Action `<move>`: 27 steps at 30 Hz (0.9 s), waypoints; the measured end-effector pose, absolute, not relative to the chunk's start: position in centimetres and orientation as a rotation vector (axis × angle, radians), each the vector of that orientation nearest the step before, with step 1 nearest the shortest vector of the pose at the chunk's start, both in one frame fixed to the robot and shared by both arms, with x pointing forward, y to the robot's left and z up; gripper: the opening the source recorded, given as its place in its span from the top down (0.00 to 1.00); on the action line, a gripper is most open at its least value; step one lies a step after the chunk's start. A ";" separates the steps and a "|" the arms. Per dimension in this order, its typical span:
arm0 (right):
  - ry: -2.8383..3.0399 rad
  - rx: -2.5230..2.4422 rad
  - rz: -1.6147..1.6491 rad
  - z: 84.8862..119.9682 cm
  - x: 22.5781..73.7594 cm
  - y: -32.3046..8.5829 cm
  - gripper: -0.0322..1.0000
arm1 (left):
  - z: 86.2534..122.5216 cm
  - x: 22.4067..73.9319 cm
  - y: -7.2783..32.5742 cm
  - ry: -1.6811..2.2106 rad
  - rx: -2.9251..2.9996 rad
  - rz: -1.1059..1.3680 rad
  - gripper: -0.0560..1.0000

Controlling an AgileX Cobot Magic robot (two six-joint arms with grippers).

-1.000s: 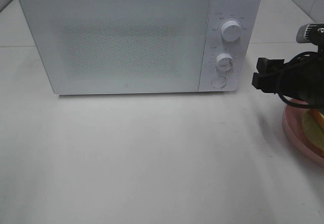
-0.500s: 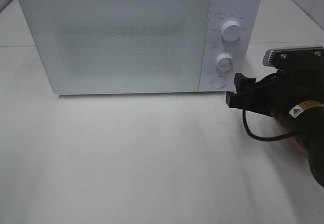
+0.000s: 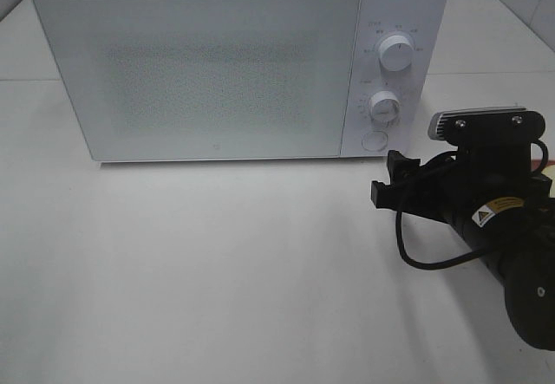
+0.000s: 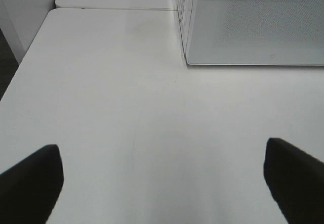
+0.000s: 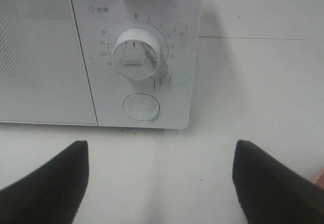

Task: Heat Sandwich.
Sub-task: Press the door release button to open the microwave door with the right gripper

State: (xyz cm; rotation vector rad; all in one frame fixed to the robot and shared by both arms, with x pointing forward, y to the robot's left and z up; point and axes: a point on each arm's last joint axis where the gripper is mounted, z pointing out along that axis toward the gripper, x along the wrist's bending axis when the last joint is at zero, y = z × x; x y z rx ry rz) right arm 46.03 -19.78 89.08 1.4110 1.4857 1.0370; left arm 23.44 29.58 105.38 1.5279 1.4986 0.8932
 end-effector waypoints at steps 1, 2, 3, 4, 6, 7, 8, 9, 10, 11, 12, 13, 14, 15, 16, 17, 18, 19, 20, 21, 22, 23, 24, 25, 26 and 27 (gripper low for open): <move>1.483 1.415 1.040 89.1 46.0 -19.8 0.23 | 105.4 23.4 29.6 1.499 1.528 0.893 0.01; 1.478 1.422 1.045 89.1 46.0 -19.8 0.23 | 105.4 23.4 29.6 1.499 1.528 0.893 0.01; 1.459 1.451 1.065 89.1 46.0 -19.8 0.23 | 105.4 23.4 29.6 1.499 1.528 0.893 0.01; 1.445 1.472 1.080 89.1 46.0 -19.8 0.23 | 105.4 23.4 29.6 1.499 1.528 0.893 0.01; 1.425 1.501 1.100 89.1 46.0 -19.8 0.23 | 105.4 23.4 29.6 1.499 1.528 0.893 0.01; 1.408 1.525 1.117 89.1 46.0 -19.8 0.23 | 105.4 23.4 29.6 1.499 1.528 0.893 0.01; 1.363 1.586 1.159 89.1 46.0 -19.8 0.23 | 105.4 23.4 29.6 1.499 1.528 0.893 0.01; 1.340 1.616 1.181 89.1 46.0 -19.8 0.23 | 105.4 23.4 29.6 1.499 1.528 0.893 0.01; 1.318 1.644 1.200 89.1 46.0 -19.8 0.23 | 105.4 23.4 29.6 1.499 1.528 0.893 0.01; 1.318 1.644 1.200 89.1 46.0 -19.8 0.23 | 105.4 23.4 29.6 1.499 1.528 0.893 0.01; 1.300 1.666 1.215 89.1 46.0 -19.8 0.23 | 105.4 23.4 29.6 1.499 1.528 0.893 0.01; 1.259 1.715 1.250 89.1 46.0 -19.8 0.23 | 105.4 23.4 29.6 1.499 1.528 0.893 0.01; 1.233 1.745 1.270 89.1 46.0 -19.8 0.23 | 105.4 23.4 29.6 1.499 1.528 0.893 0.01; 1.204 1.777 1.293 89.1 46.0 -19.8 0.23 | 105.4 23.4 29.6 1.499 1.528 0.893 0.01; 1.204 1.777 1.293 89.1 46.0 -19.8 0.23 | 105.4 23.4 29.6 1.499 1.528 0.893 0.01; 1.138 1.847 1.342 89.1 46.0 -19.8 0.23 | 105.4 23.4 29.6 1.499 1.528 0.893 0.01; 1.107 1.879 1.363 89.1 46.0 -19.8 0.23 | 105.4 23.4 29.6 1.499 1.528 0.893 0.01; 1.066 1.919 1.391 89.1 46.0 -19.8 0.23 | 105.4 23.4 29.6 1.499 1.528 0.893 0.01; 1.066 1.919 1.391 89.1 46.0 -19.8 0.23 | 105.4 23.4 29.6 1.499 1.528 0.893 0.01; 1.022 1.960 1.420 89.1 46.0 -19.8 0.23 | 105.4 23.4 29.6 1.499 1.528 0.893 0.01; 0.940 2.035 1.470 89.1 46.0 -19.8 0.23 | 105.4 23.4 29.6 1.499 1.528 0.893 0.01; 0.892 2.074 1.497 89.1 46.0 -19.8 0.23 | 105.4 23.4 29.6 1.499 1.528 0.893 0.01; 0.843 2.113 1.524 89.1 46.0 -19.8 0.23 | 105.4 23.4 29.6 1.499 1.528 0.893 0.01; 0.793 2.152 1.550 89.1 46.0 -19.8 0.23 | 105.4 23.4 29.6 1.499 1.528 0.893 0.01; 0.793 2.152 1.550 89.1 46.0 -19.8 0.23 | 105.4 23.4 29.6 1.499 1.528 0.893 0.01; 0.700 2.219 1.596 89.1 46.0 -19.8 0.23 | 105.4 23.4 29.6 1.499 1.528 0.893 0.01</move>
